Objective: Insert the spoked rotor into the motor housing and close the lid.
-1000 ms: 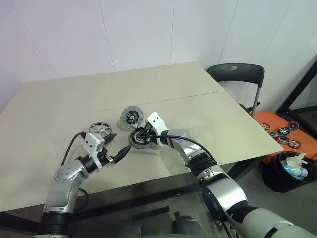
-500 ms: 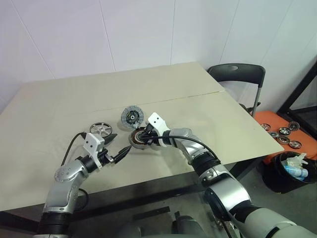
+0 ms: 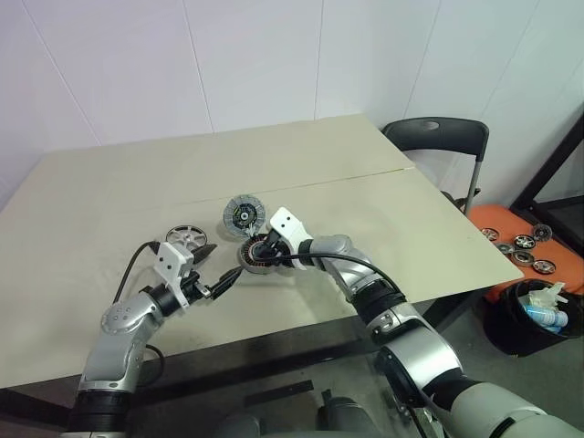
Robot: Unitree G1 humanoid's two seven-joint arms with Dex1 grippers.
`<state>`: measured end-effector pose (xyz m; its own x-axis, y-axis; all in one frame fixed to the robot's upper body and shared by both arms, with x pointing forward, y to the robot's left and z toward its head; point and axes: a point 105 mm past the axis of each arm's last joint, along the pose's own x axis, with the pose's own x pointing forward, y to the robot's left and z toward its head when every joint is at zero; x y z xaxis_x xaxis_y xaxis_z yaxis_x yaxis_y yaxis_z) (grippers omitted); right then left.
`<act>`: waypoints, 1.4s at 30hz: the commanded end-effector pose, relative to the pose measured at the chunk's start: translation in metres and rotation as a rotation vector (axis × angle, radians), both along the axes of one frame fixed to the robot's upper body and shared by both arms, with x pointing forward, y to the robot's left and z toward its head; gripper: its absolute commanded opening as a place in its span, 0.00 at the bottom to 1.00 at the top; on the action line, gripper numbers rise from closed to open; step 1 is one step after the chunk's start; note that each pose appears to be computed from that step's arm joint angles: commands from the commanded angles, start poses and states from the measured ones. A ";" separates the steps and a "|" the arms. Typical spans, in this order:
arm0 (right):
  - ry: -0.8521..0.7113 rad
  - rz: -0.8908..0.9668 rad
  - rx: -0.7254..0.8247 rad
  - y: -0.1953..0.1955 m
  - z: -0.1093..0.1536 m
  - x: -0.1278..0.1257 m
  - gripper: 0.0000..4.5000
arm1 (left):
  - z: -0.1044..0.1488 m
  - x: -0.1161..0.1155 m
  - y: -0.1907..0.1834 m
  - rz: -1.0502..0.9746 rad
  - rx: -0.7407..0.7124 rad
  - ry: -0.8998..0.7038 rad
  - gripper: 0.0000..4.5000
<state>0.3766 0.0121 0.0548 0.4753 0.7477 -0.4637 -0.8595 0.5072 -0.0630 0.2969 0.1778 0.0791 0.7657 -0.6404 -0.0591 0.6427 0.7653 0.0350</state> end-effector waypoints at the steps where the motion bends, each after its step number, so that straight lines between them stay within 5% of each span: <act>1: 0.045 -0.002 -0.005 -0.001 -0.009 -0.004 0.68 | 0.016 0.002 -0.002 -0.009 0.008 -0.049 1.00; 3: 0.052 -0.008 0.017 0.000 -0.007 -0.004 0.81 | 0.016 0.002 -0.003 -0.010 0.010 -0.047 1.00; 12: 0.026 -0.088 0.218 0.010 0.022 0.009 0.81 | 0.016 0.002 -0.005 -0.015 0.017 -0.034 1.00; 16: 0.012 -0.094 0.208 0.013 0.019 0.009 0.61 | 0.014 0.003 -0.005 -0.017 0.018 -0.028 1.00; 24: 0.008 -0.043 0.155 0.019 0.009 0.000 0.01 | 0.011 0.002 -0.004 -0.016 0.021 -0.022 1.00; 42: 0.042 -0.056 -0.066 0.007 -0.031 -0.007 0.01 | 0.009 0.003 -0.005 -0.019 0.027 -0.022 1.00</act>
<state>0.3808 0.0246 0.0510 0.5451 0.7215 -0.4270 -0.8193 0.5664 -0.0889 0.2970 0.1741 0.0790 0.7619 -0.6425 -0.0825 0.6465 0.7620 0.0365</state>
